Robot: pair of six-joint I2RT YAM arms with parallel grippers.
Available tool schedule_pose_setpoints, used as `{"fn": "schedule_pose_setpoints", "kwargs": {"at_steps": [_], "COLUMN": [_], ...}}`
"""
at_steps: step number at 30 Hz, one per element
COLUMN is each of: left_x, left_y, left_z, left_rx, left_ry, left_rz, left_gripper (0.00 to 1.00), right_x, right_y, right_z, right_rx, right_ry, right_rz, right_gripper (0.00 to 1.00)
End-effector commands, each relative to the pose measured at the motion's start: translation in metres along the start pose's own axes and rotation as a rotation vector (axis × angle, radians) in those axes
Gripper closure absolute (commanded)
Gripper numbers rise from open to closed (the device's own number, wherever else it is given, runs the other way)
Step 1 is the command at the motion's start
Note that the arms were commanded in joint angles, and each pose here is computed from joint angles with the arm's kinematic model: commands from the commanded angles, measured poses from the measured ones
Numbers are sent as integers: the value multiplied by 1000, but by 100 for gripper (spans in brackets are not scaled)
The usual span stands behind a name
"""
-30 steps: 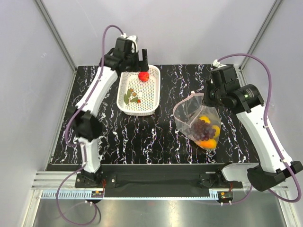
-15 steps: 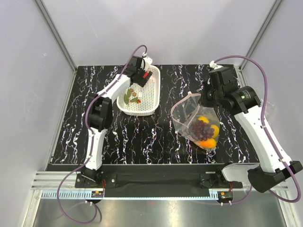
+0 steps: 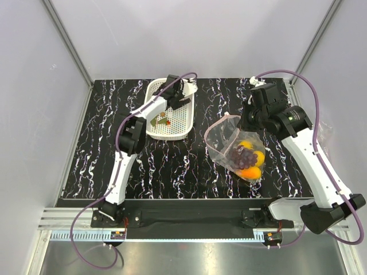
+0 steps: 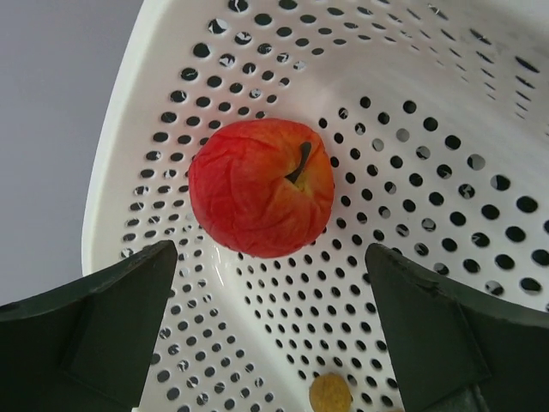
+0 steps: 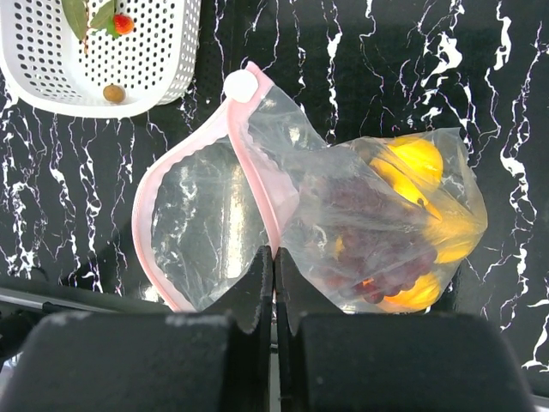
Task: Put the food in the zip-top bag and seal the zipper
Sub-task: Pick up the fake fruit from the bin.
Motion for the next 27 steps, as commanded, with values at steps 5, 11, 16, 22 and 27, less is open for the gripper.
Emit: {"fn": "schedule_pose_setpoints", "kwargs": {"at_steps": [5, 11, 16, 22, 27], "left_x": [-16, -34, -50, -24, 29], "left_y": [21, 14, 8, 22, 43], "left_z": [30, 21, 15, 35, 49], "left_rx": [-134, -168, -188, -129, 0], "left_ry": [100, 90, 82, 181, 194], "left_rz": [-58, -74, -58, -101, -177], "left_gripper": [1, 1, 23, 66, 69], "right_x": [11, 15, 16, 12, 7], "right_y": [3, 3, 3, 4, 5], "right_z": [7, 7, 9, 12, 13], "right_rx": [24, 22, 21, 10, 9], "right_ry": [63, 70, 86, 100, 100], "right_rz": [-46, -56, -60, -58, -53], "right_gripper": [100, 100, 100, 100, 100]}}
Point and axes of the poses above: each gripper's point midway between its finger pads, its own x axis back along the fingers, its own z axis along the line the jaws close on, y = z × x, the point moved 4 cm from there along x, back along the fingers, and after that the axes turned 9 degrees about x, right-handed, at the moved point
